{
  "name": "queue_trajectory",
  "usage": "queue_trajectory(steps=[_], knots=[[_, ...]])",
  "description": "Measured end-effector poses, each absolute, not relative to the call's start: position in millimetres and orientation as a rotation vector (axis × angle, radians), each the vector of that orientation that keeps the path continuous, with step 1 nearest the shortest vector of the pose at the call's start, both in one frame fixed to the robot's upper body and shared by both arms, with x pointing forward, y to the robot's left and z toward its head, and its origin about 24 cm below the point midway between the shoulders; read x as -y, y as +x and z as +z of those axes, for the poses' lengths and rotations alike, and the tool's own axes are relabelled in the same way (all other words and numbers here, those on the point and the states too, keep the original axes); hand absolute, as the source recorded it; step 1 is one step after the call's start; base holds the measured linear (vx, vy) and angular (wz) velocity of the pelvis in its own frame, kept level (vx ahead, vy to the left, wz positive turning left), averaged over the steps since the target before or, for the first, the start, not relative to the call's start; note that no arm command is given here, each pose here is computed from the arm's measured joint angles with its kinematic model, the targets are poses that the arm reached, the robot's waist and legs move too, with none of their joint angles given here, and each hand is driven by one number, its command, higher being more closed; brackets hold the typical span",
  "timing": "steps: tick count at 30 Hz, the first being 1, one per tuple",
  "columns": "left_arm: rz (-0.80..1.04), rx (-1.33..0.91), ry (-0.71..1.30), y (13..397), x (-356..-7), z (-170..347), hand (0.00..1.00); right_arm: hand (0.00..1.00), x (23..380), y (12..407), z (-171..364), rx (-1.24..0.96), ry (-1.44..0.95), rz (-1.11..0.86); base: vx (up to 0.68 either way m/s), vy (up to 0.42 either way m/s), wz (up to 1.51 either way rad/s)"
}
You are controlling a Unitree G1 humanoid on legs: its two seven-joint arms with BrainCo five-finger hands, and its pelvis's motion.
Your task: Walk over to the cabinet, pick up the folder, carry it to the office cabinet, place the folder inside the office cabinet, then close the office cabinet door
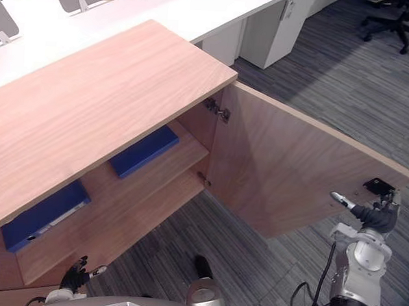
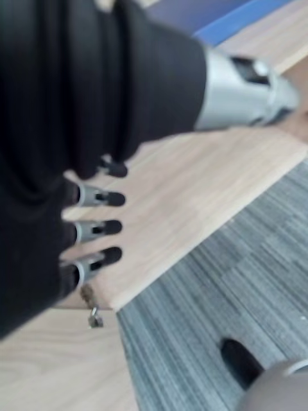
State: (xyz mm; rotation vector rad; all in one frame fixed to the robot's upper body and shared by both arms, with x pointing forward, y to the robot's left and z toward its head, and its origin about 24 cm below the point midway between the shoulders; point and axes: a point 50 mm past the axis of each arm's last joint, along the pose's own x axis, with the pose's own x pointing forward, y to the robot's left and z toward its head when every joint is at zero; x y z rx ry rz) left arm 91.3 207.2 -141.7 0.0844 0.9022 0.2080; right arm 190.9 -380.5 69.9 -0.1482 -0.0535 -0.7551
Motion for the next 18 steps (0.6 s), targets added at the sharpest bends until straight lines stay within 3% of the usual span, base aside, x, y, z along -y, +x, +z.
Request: queue_trajectory(steps=[9,18], knots=[[0.190,-0.886,0.105,99.5,-206.4,-140.2,0.00,0.00,333.5,176.7,46.6,0.060,-0.049,-0.674,-0.12,-0.073,-0.08],[0.177,-0.937,0.139,94.2,-206.2,-145.3,0.00,0.00,262.5,155.8,16.9,-0.011,0.070,-0.479,-0.10,-0.075,-0.28]])
